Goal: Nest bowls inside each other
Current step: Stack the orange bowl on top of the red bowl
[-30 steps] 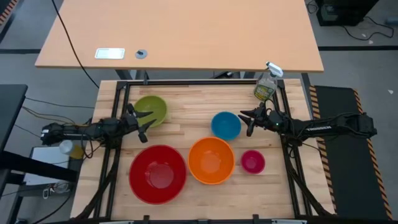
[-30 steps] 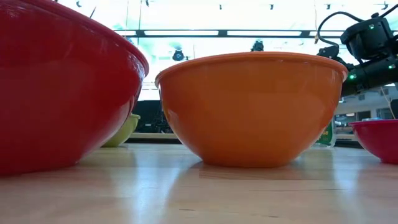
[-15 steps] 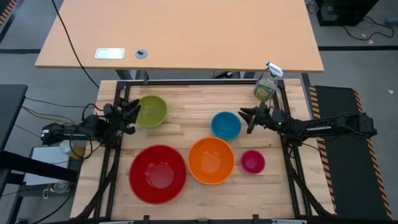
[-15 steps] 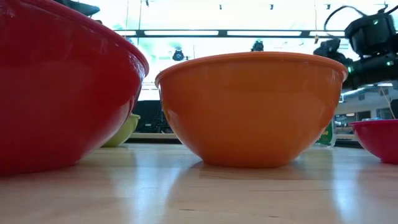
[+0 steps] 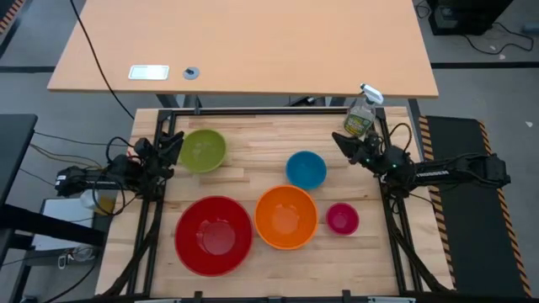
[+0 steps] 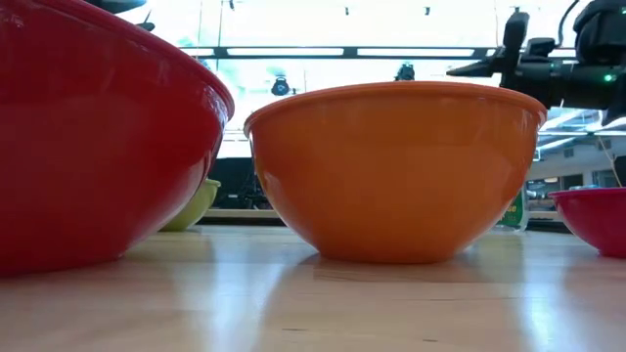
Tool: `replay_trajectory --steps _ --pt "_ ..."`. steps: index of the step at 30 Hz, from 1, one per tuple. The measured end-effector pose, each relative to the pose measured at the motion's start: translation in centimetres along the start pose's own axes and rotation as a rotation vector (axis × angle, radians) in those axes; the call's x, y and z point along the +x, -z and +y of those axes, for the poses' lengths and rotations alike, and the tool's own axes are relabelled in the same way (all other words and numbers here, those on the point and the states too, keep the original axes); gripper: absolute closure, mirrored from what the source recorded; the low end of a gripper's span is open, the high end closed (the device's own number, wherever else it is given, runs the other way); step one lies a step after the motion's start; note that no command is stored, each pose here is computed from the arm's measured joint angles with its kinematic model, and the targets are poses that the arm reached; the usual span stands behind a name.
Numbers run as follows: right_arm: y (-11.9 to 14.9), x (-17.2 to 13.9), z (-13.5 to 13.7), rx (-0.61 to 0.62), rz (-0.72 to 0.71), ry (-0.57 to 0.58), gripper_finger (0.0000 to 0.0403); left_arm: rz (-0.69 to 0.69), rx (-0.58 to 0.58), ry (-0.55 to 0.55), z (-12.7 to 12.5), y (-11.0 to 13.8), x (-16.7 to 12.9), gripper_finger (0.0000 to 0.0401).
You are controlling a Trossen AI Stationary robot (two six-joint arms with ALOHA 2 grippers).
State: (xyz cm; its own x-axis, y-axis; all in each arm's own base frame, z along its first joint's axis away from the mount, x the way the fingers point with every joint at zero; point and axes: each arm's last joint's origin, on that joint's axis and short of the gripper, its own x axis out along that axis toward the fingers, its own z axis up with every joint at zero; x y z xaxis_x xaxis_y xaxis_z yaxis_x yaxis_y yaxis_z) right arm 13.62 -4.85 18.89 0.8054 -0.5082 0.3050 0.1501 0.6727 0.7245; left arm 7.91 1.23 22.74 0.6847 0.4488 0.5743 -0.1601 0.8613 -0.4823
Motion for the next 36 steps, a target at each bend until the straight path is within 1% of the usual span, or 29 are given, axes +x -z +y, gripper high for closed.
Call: replay_trajectory --steps 1,4,7,10,12,14,16,17,18,21,23,24,27,30,34,36 --pt "-0.1 0.0 0.1 0.027 -0.014 -0.014 0.0279 0.0 -0.01 0.0 0.0 0.0 0.0 0.022" --pt "-0.5 0.0 0.5 0.13 -0.042 -0.045 0.0279 -0.001 -0.094 -0.001 0.0 0.0 0.0 0.022" --pt "-0.7 0.3 0.8 0.207 -0.055 -0.064 0.0279 -0.011 -0.092 -0.039 0.1 0.0 0.0 0.022" --pt "-1.0 0.7 1.3 0.24 -0.065 -0.081 0.0279 -0.015 -0.085 -0.072 0.2 0.0 0.0 0.022" --pt "-1.3 1.1 1.7 0.253 -0.075 -0.095 0.0279 -0.013 -0.085 -0.073 0.2 0.0 0.0 0.022" --pt "-1.6 1.8 2.4 0.247 -0.051 -0.114 0.0279 -0.018 -0.1 -0.072 0.2 0.0 0.0 0.022" --pt "-1.6 3.0 3.2 0.23 0.033 -0.11 0.0281 -0.022 -0.154 -0.071 0.2 0.0 0.0 0.022" --pt "-1.6 3.7 3.6 0.217 0.095 -0.087 0.0282 -0.022 -0.18 -0.072 0.2 0.0 0.0 0.022" --pt "-1.5 4.4 4.0 0.198 0.159 -0.049 0.0283 -0.023 -0.202 -0.073 0.2 0.0 0.0 0.022" --pt "-1.6 6.3 5.6 0.084 0.384 0.125 0.0286 -0.016 -0.263 -0.069 0.2 0.1 0.0 0.022" --pt "-1.9 7.2 6.9 -0.005 0.51 0.216 0.0286 0.055 -0.261 -0.061 0.0 0.4 0.3 0.022" --pt "-2.1 7.6 7.6 -0.047 0.561 0.241 0.0286 0.101 -0.253 -0.058 -0.2 0.4 0.7 0.022" --pt "-2.6 8.5 9.6 -0.145 0.696 0.293 0.0286 0.252 -0.192 -0.106 -1.2 0.0 2.1 0.022" --pt "-2.2 9.1 11.0 -0.219 0.849 0.347 0.0286 0.437 -0.063 -0.185 -2.0 -0.1 3.7 0.022" --pt "-0.6 8.8 11.8 -0.311 1.068 0.442 0.0286 0.6 0.078 -0.239 -3.3 -0.7 5.9 0.022" --pt "0.4 8.5 11.8 -0.347 1.166 0.484 0.0286 0.664 0.122 -0.261 -3.9 -0.8 6.8 0.0217"
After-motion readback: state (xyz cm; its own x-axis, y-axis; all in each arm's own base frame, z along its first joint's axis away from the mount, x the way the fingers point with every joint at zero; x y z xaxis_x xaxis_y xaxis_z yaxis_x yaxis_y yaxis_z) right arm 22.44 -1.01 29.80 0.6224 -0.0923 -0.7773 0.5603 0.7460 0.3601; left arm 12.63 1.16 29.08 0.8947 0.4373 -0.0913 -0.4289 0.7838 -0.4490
